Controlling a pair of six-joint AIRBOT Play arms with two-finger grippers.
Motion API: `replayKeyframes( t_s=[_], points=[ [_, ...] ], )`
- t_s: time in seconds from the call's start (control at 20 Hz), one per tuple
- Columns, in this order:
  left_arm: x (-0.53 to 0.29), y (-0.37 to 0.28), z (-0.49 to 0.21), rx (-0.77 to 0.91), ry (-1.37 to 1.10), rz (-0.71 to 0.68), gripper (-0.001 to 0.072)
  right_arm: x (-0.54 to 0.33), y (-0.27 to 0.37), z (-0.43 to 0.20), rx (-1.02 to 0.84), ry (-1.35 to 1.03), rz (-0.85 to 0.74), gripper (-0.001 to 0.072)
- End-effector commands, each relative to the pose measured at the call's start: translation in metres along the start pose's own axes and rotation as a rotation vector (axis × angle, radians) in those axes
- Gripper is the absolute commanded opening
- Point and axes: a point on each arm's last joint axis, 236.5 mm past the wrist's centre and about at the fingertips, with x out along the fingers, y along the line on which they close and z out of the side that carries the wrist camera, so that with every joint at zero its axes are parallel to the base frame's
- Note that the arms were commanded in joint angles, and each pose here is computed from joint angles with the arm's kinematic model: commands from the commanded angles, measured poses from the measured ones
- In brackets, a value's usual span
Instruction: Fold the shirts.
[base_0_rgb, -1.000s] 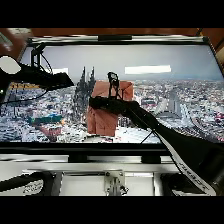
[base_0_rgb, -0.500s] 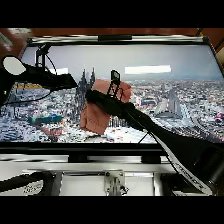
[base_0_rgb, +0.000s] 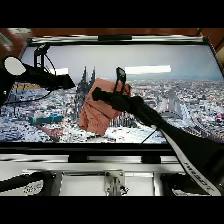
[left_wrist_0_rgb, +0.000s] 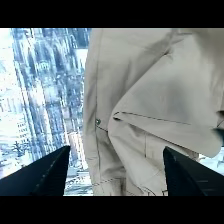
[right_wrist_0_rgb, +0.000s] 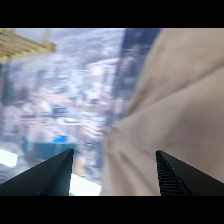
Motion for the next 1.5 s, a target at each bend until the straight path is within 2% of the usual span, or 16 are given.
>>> replayKeyframes(
  t_s=[0.0, 0.1, 0.3, 0.55, 0.95, 1.0, 1.05, 1.1, 1.2, 1.25, 1.45],
  points=[
    [0.000, 0.005, 0.000, 0.005, 0.002, 0.018, 0.0710, -0.054, -0.094, 0.017, -0.077, 0.133, -0.268, 0.0624],
    [0.003, 0.006, -0.001, 0.003, 0.008, 0.018, 0.0710, -0.075, -0.140, 0.010, 0.018, 0.259, -0.316, 0.0676],
    [0.012, 0.009, -0.004, -0.004, 0.028, 0.020, 0.0710, -0.053, -0.145, -0.003, 0.200, 0.342, -0.180, 0.0676],
    [0.017, 0.011, -0.006, -0.008, 0.041, 0.021, 0.0710, -0.017, -0.125, -0.058, 0.146, 0.482, -0.131, 0.0676],
    [0.018, 0.011, -0.006, -0.008, 0.042, 0.021, 0.0710, 0.016, -0.117, -0.066, 0.180, 0.430, -0.110, 0.0674],
    [0.018, 0.011, -0.006, -0.008, 0.042, 0.020, 0.0710, 0.020, -0.112, -0.062, 0.192, 0.407, -0.096, 0.0654],
    [0.018, 0.011, -0.006, -0.008, 0.042, 0.020, 0.0710, 0.023, -0.105, -0.057, 0.202, 0.386, -0.078, 0.0561],
    [0.018, 0.011, -0.006, -0.008, 0.042, 0.020, 0.0710, 0.023, -0.099, -0.050, 0.207, 0.372, -0.061, 0.0462],
    [0.018, 0.010, -0.006, -0.008, 0.042, 0.020, 0.0710, 0.021, -0.081, -0.031, 0.172, 0.348, -0.022, 0.0179],
    [0.018, 0.010, -0.006, -0.007, 0.042, 0.019, 0.0710, 0.019, -0.069, -0.018, 0.150, 0.328, 0.001, 0.0130],
    [0.018, 0.010, -0.006, -0.007, 0.041, 0.019, 0.0710, 0.011, -0.025, 0.043, 0.058, 0.184, 0.086, 0.0073]
  ],
)
